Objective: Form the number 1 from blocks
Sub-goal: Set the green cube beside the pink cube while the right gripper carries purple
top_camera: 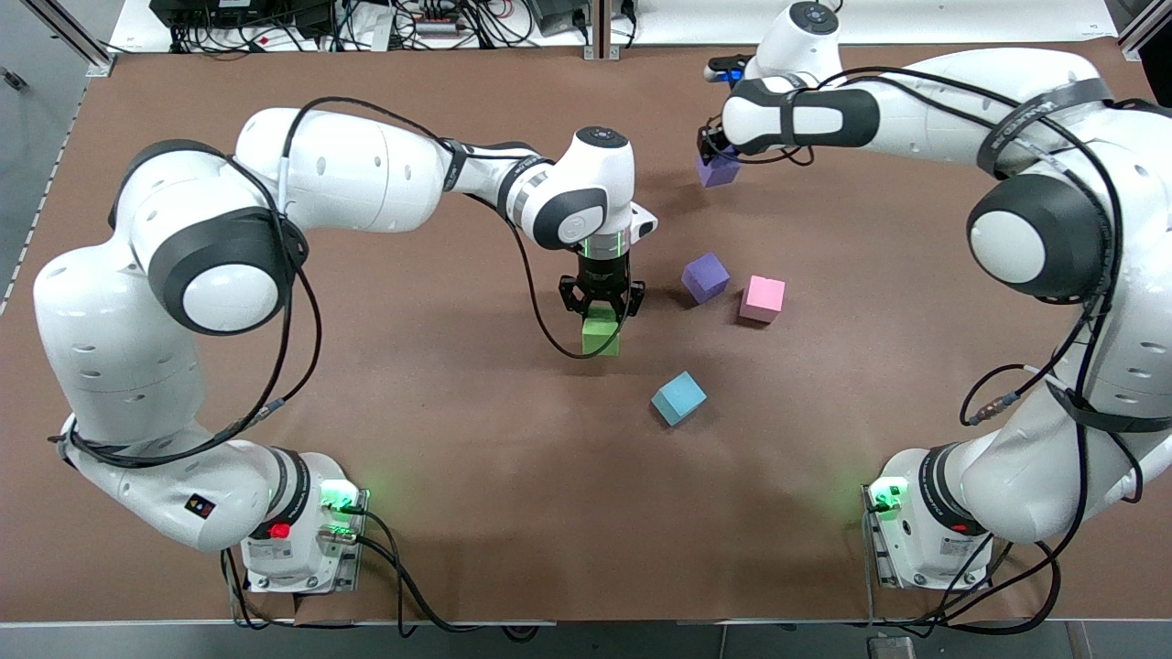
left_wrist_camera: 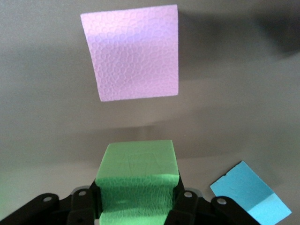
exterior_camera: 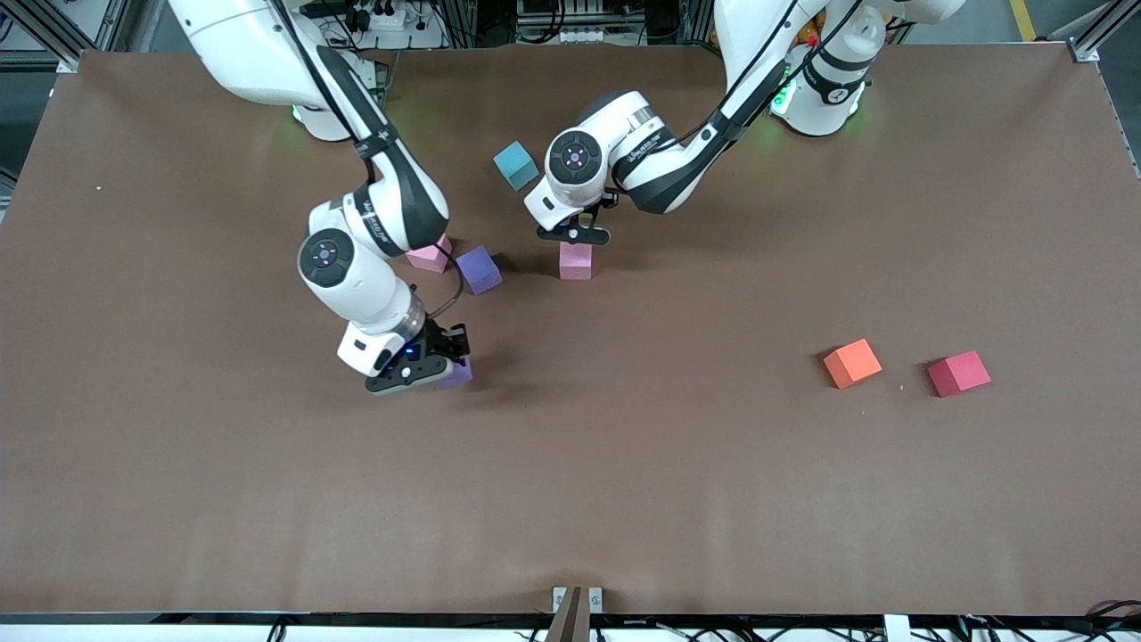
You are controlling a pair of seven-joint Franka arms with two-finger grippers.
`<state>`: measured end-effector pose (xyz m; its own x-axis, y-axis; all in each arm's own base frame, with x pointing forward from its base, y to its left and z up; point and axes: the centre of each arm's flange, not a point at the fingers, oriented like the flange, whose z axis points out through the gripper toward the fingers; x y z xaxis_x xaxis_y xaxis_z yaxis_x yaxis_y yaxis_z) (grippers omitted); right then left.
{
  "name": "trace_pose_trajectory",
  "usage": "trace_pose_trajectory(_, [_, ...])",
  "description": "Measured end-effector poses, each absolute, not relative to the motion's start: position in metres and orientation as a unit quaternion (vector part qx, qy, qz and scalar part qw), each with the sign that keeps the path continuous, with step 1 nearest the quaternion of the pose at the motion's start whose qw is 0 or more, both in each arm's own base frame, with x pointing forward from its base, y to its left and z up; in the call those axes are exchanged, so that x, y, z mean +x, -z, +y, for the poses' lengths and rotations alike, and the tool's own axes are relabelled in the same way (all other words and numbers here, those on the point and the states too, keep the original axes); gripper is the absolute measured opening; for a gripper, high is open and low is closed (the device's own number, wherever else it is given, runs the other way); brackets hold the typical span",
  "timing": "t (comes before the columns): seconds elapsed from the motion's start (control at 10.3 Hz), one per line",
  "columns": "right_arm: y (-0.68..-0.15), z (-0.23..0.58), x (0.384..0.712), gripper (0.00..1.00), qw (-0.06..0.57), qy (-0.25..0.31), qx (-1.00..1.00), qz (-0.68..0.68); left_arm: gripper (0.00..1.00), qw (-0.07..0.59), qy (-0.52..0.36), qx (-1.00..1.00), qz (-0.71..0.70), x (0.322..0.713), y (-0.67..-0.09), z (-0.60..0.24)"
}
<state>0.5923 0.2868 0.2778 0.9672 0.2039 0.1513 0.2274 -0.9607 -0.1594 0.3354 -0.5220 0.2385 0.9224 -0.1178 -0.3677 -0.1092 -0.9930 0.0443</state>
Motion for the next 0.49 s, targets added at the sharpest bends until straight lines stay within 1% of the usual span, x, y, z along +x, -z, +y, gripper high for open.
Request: trace_pose_trajectory(0.49, [-0.283,0.277,0.601,0.53,0.089,0.074,-0.989,-0.096,0.56,0.033,0.169,0.985,0.008,0.346,-0.226,-0.526])
